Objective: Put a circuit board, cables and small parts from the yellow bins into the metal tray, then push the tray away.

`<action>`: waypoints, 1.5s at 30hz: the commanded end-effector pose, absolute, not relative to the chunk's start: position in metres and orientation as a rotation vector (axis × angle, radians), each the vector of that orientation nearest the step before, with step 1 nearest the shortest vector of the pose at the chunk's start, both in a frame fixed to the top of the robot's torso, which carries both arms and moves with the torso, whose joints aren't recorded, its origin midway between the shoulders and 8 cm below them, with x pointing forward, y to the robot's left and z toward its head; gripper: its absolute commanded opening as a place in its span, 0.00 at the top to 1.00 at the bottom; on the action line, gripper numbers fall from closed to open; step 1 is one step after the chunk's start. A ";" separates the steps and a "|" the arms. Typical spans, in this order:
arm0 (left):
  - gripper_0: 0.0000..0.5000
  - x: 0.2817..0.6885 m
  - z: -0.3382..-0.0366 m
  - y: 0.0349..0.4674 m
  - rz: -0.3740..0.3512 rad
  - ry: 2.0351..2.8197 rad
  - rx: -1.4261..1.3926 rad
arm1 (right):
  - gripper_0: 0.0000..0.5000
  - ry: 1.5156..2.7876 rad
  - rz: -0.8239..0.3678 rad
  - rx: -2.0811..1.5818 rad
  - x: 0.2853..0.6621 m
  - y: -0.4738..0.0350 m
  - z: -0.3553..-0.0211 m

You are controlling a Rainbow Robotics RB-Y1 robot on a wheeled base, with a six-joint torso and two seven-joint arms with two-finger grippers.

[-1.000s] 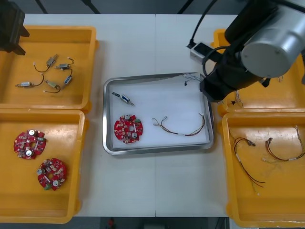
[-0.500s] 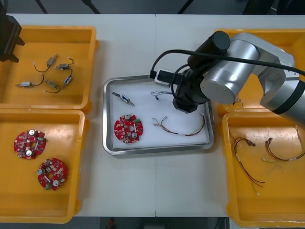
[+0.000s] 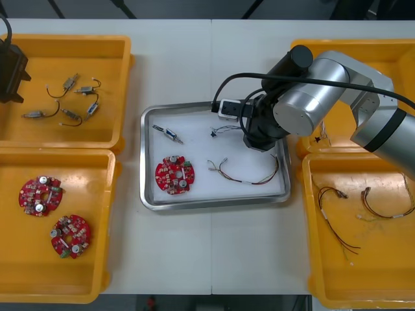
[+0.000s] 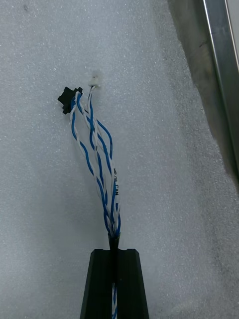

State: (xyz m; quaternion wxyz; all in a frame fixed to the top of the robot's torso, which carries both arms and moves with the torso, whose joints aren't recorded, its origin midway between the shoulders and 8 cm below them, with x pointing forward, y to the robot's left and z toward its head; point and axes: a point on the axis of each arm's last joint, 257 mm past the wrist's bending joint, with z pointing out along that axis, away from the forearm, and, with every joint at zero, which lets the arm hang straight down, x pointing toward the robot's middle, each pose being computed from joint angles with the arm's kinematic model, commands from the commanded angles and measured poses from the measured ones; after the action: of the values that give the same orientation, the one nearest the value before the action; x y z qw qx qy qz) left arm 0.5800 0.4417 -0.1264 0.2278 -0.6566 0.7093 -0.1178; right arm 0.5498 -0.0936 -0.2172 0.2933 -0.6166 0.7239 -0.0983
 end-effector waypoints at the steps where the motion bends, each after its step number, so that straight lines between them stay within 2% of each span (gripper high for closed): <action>1: 0.00 0.577 -0.132 0.476 -0.265 1.860 -1.825 | 0.50 1.861 -0.272 -1.660 0.555 -0.075 -0.194; 2: 0.00 0.577 -0.132 0.476 -0.265 1.860 -1.825 | 0.50 1.861 -0.272 -1.660 0.555 -0.075 -0.194; 3: 0.00 0.580 -0.137 0.479 -0.266 1.849 -1.826 | 0.15 1.878 -0.273 -1.651 0.556 -0.078 -0.192; 4: 0.00 0.581 -0.140 0.479 -0.271 1.845 -1.830 | 0.05 1.885 -0.275 -1.650 0.555 -0.080 -0.192; 5: 0.00 0.585 -0.144 0.481 -0.284 1.832 -1.835 | 0.00 1.904 -0.266 -1.637 0.554 -0.081 -0.187; 12: 0.00 0.593 -0.162 0.483 -0.284 1.817 -1.824 | 0.00 1.954 -0.242 -1.604 0.540 -0.087 -0.148; 15: 0.00 0.595 -0.170 0.483 -0.271 1.824 -1.806 | 0.00 1.992 -0.211 -1.582 0.534 -0.094 -0.136; 18: 0.00 0.597 -0.185 0.481 -0.264 1.830 -1.802 | 0.00 2.062 -0.128 -1.531 0.525 -0.105 -0.116; 22: 0.00 0.598 -0.192 0.472 -0.264 1.851 -1.795 | 0.00 2.137 -0.095 -1.478 0.518 -0.124 -0.102; 34: 0.00 0.593 -0.217 0.456 -0.248 1.899 -1.802 | 0.00 2.440 -0.087 -1.091 0.498 -0.194 -0.070; 43: 0.00 0.588 -0.223 0.461 -0.223 1.911 -1.802 | 0.00 2.544 -0.077 -0.888 0.489 -0.239 -0.059; 44: 0.06 0.588 -0.223 0.461 -0.222 1.914 -1.799 | 0.00 2.548 -0.072 -0.877 0.488 -0.242 -0.059; 45: 0.18 0.587 -0.224 0.462 -0.217 1.918 -1.798 | 0.00 2.554 -0.057 -0.854 0.487 -0.248 -0.058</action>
State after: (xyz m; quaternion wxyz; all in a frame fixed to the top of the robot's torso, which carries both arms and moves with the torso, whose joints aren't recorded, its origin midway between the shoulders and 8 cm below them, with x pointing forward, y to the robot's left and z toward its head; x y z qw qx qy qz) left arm 0.5942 0.4576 -0.2106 0.2524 -0.6584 0.7028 -0.0942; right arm 0.4850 -0.2255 -0.0887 0.1898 -0.3391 0.9212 -0.0200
